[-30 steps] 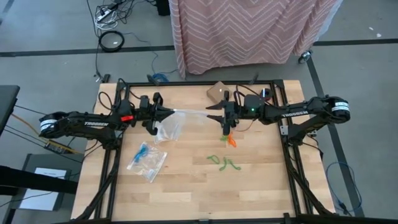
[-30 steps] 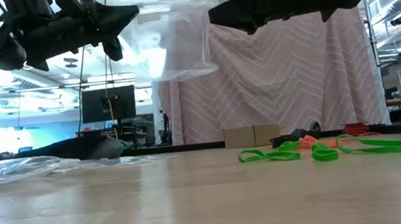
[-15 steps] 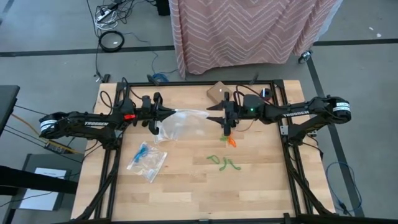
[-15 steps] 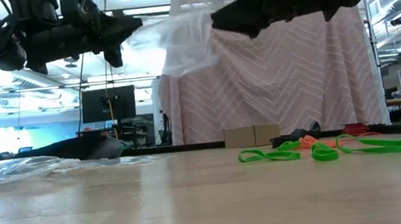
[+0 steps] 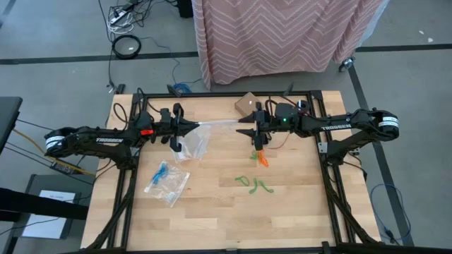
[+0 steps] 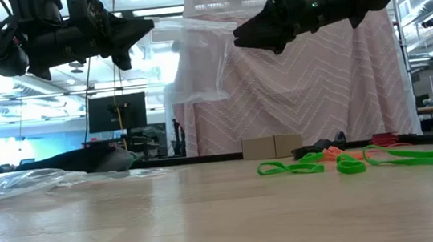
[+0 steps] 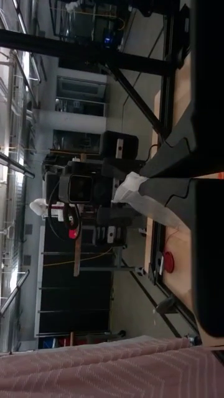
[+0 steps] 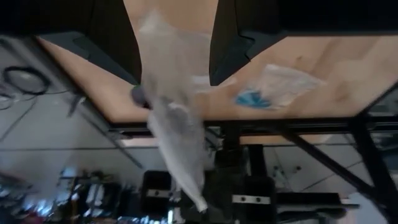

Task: Sort rubber bands
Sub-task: Open the transparent zip bag

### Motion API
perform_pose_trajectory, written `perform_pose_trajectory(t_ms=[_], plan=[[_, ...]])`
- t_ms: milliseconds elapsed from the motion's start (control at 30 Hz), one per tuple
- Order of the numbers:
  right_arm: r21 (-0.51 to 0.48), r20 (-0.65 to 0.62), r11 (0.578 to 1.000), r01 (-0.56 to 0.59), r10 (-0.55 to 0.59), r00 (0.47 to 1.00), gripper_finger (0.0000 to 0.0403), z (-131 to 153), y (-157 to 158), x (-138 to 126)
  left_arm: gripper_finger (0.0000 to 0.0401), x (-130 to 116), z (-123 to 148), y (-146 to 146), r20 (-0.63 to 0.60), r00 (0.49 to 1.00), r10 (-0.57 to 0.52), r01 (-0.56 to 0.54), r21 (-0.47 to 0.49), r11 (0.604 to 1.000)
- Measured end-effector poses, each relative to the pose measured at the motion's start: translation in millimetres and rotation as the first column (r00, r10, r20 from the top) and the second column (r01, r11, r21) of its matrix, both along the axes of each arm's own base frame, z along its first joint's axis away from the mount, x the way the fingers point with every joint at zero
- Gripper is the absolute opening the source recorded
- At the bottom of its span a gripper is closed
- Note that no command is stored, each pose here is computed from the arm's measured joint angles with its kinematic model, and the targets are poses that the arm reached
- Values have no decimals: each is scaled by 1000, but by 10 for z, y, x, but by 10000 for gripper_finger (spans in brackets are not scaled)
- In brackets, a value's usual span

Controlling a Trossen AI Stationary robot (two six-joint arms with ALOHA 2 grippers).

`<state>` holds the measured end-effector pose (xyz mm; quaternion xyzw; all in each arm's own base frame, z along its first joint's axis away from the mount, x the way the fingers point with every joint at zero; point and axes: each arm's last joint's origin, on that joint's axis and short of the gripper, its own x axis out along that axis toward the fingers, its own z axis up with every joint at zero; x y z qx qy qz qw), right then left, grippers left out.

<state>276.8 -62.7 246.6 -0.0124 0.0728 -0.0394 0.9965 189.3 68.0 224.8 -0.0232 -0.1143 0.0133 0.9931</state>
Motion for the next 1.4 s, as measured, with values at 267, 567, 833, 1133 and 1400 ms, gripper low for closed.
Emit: perform_pose_trajectory(t_ms=[267,567,833,1133,1400], plan=[[-31,45,1000,2,-1,999,178,46,-2,5,1,0,-2,2,-1,1000,6,-6,2,1000],[-45,96,999,4,1,995,158,97,-19,5,1,0,-1,3,-1,1000,9,-9,2,1000],[-84,92,996,8,-1,996,87,97,-21,5,1,0,1,2,1,1000,9,-9,1,1000],[-112,89,992,62,-52,995,9,96,-37,3,1,0,9,-6,9,1000,4,-4,-1,1000],[-113,90,993,31,-21,996,1,98,-7,9,1,0,10,-6,11,1000,2,-2,-4,1000]])
